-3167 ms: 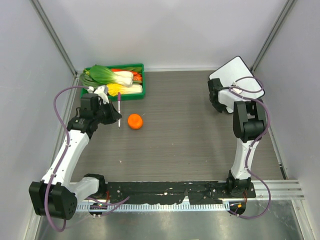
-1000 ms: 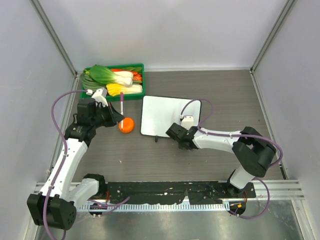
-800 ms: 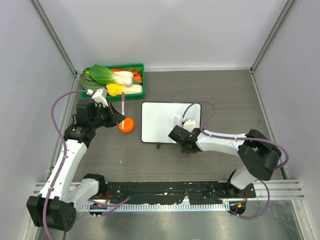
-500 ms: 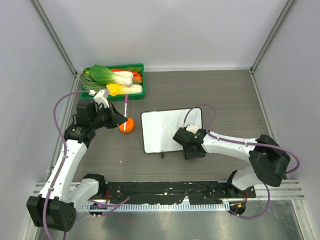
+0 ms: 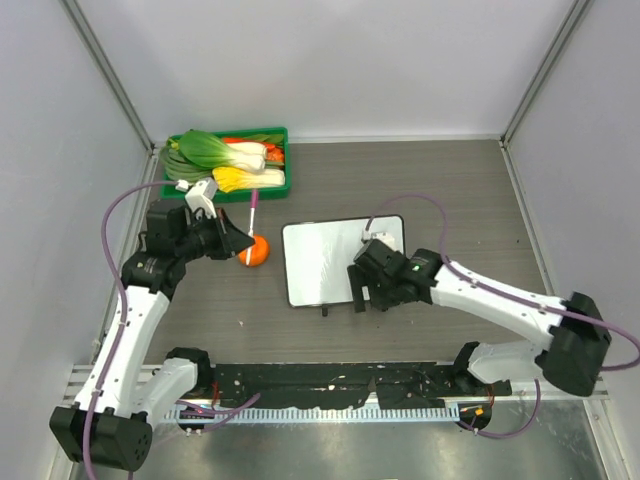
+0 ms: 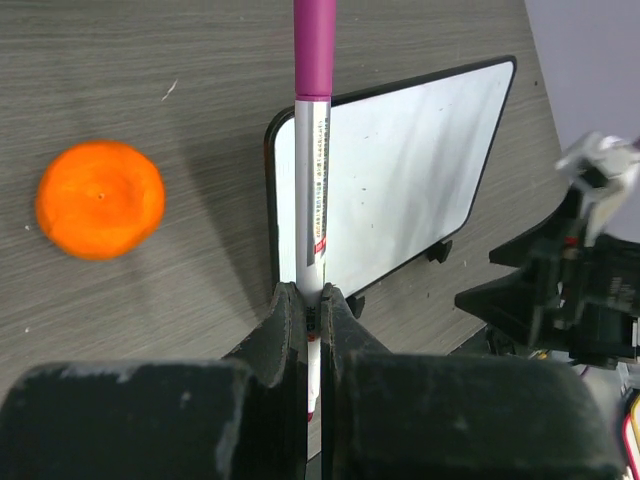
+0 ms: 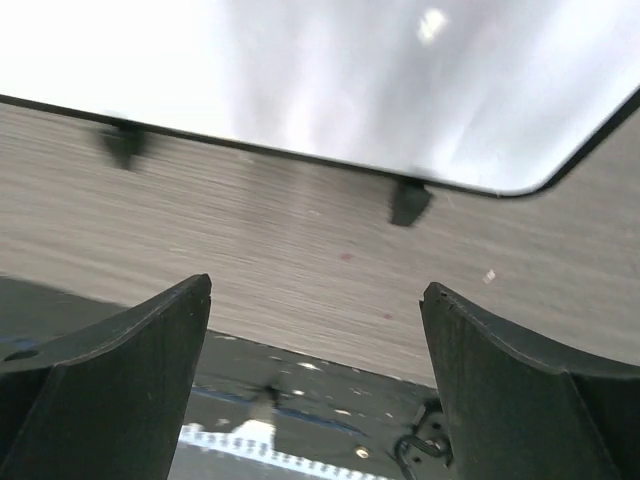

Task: Write a sentence on the whiteboard
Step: Move the whiteboard stand to the center of the board, then pass from the left arm to the right

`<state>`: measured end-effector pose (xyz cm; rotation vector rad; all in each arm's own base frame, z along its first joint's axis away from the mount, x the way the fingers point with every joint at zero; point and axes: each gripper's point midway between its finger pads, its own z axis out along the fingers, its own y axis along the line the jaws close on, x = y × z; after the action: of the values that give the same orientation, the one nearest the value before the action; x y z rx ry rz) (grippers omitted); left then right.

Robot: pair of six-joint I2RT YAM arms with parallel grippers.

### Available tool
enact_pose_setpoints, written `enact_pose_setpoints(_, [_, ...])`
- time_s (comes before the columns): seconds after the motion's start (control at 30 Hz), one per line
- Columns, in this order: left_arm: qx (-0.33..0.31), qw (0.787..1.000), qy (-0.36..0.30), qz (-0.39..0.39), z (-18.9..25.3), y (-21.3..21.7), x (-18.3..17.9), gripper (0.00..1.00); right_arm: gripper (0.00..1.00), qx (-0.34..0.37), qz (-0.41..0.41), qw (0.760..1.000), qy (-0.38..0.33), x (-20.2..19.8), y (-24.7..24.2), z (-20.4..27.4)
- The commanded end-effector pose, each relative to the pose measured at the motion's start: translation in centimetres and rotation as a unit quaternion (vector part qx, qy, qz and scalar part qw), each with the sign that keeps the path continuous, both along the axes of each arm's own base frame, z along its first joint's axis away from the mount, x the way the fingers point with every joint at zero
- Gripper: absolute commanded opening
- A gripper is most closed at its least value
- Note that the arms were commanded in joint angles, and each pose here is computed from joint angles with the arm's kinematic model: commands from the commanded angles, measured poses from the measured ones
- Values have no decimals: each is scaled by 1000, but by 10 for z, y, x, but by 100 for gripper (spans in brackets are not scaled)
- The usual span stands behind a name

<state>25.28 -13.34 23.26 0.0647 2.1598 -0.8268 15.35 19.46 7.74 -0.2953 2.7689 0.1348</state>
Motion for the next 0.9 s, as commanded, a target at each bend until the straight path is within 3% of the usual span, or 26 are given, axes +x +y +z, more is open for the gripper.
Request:
enact_pose_setpoints(0.0, [-13,998,-48,-37,38,-8,-7,0,92,142,51,980,-129,31,41,93])
enact_pose_setpoints(0.1, [-24,997,-57,-55,50,-13,-11,0,92,173,61,967,-179,44,48,128])
enact_pose_setpoints(0.2, [-40,993,-71,-81,62,-21,-17,0,92,193,30,961,-194,62,42,150])
enact_pose_setpoints(0.27, [-53,990,-80,-107,72,-27,-21,0,92,242,50,951,-188,68,52,164])
enact_pose_setpoints(0.43, [-87,977,-96,-171,96,-42,-37,0,93,360,57,906,-217,97,61,207])
enact_pose_setpoints(0.53, [-115,967,-110,-202,113,-49,-44,0,95,409,98,883,-209,94,77,225])
enact_pose_setpoints(0.67, [-157,950,-118,-241,133,-58,-53,0,99,502,168,820,-220,81,104,267])
enact_pose_setpoints(0.87, [-175,941,-118,-266,145,-63,-58,0,99,569,225,758,-224,65,122,305])
